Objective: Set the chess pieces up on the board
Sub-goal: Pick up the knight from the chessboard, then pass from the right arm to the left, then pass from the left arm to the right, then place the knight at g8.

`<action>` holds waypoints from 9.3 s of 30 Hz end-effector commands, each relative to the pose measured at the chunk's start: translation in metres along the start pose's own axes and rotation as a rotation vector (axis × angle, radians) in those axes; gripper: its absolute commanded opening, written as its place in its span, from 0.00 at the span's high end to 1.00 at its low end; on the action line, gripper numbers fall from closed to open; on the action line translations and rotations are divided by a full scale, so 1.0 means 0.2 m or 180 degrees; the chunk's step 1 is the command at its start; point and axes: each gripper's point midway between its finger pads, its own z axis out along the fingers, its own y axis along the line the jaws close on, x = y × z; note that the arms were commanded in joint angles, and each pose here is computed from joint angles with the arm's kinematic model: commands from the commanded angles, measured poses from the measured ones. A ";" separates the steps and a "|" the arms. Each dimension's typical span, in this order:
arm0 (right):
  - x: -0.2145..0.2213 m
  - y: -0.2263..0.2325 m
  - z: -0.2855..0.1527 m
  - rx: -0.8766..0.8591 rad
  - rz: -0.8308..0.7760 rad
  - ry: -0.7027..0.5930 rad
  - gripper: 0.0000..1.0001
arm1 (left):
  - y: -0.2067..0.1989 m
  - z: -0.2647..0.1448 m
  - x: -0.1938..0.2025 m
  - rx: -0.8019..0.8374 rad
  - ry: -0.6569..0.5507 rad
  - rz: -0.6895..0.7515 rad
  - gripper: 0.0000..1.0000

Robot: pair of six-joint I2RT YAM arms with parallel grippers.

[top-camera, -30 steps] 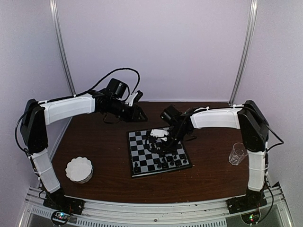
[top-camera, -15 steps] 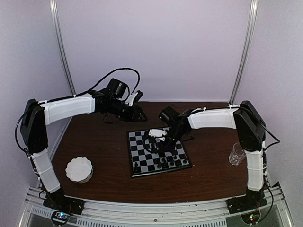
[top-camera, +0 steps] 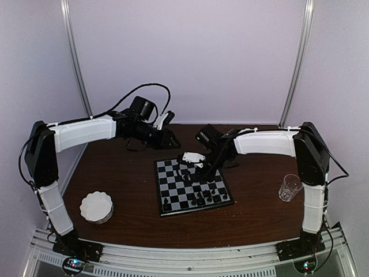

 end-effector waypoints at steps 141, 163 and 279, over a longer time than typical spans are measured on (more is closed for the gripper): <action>-0.26 -0.16 -0.85 -0.0335 0.0638 -0.1281 0.96 | -0.34 0.12 -0.05 0.2345 -0.0105 -0.1276 0.62; -0.17 0.56 -0.28 0.0111 -0.1923 0.0934 0.96 | 0.28 -0.34 -0.24 -0.0408 -0.0898 -0.0435 0.51; -0.28 0.59 -0.04 0.0283 -0.2096 0.1044 0.77 | 0.24 -0.27 -0.21 -0.0091 -0.0768 -0.0585 0.50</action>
